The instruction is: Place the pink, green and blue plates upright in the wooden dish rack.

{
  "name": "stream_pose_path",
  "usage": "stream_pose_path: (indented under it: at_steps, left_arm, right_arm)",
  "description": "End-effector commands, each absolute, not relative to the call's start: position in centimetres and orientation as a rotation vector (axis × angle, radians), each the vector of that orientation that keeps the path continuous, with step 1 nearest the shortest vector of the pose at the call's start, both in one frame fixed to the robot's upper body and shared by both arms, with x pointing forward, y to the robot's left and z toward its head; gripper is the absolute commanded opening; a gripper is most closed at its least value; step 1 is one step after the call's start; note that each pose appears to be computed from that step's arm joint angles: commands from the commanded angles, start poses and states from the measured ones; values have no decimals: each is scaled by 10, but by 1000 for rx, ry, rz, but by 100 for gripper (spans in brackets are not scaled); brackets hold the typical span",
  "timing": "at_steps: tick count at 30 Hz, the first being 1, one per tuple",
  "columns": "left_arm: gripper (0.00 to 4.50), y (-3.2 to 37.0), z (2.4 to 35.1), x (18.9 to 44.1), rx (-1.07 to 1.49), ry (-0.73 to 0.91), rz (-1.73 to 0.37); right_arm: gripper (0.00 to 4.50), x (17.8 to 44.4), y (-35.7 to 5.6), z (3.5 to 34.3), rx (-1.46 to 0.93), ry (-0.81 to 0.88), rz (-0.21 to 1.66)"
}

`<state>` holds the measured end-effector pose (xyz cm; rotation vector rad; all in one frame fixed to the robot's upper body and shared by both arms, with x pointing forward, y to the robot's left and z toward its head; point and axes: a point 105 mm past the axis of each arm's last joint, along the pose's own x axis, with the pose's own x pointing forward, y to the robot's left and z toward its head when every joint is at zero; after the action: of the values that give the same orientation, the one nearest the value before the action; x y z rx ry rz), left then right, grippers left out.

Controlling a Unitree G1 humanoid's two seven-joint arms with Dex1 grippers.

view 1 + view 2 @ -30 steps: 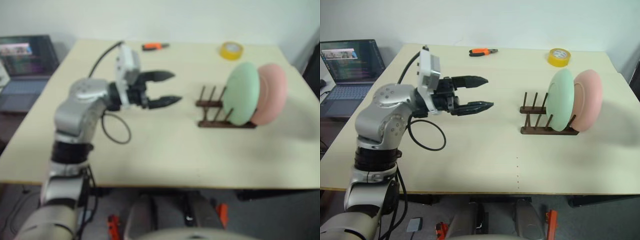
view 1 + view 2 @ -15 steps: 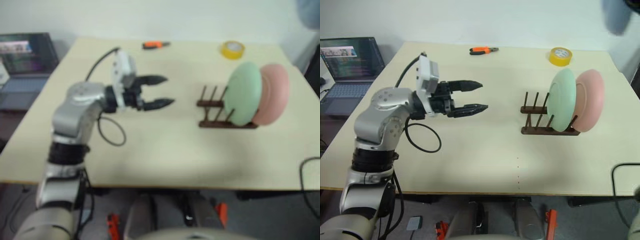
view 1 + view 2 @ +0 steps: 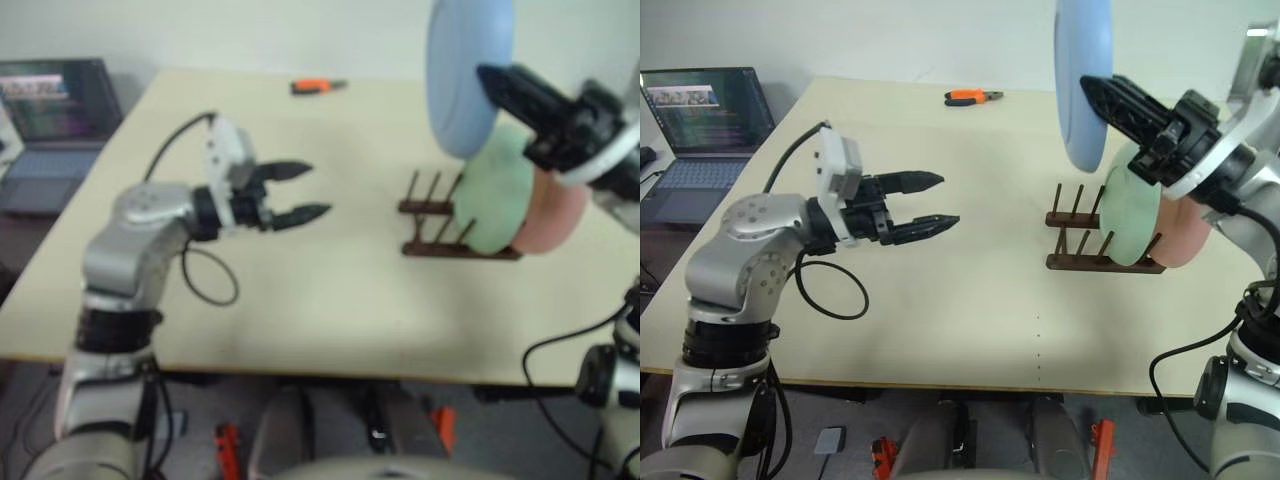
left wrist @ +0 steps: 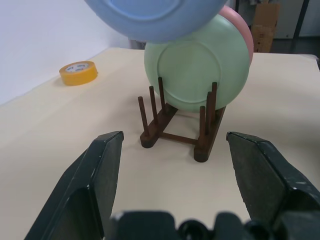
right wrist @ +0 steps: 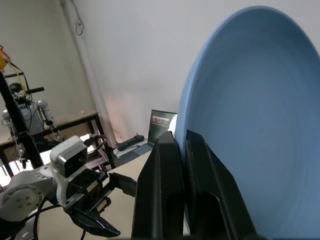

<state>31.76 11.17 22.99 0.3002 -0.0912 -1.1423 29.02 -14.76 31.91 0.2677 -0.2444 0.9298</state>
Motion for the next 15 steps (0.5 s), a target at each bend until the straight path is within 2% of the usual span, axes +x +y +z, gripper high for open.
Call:
stream_pose_path:
  at_steps: [1, 6, 15]
  left_arm:
    - [364, 114, 243, 313, 317, -139, -1127]
    - [364, 114, 242, 313, 313, -133, -1127]
    - [364, 109, 243, 313, 314, -131, -1144]
  right_arm:
    - [3, 287, -149, 316, 297, -258, 914]
    - [3, 294, -157, 301, 400, -226, 857]
    - [3, 298, -156, 282, 411, -180, 823]
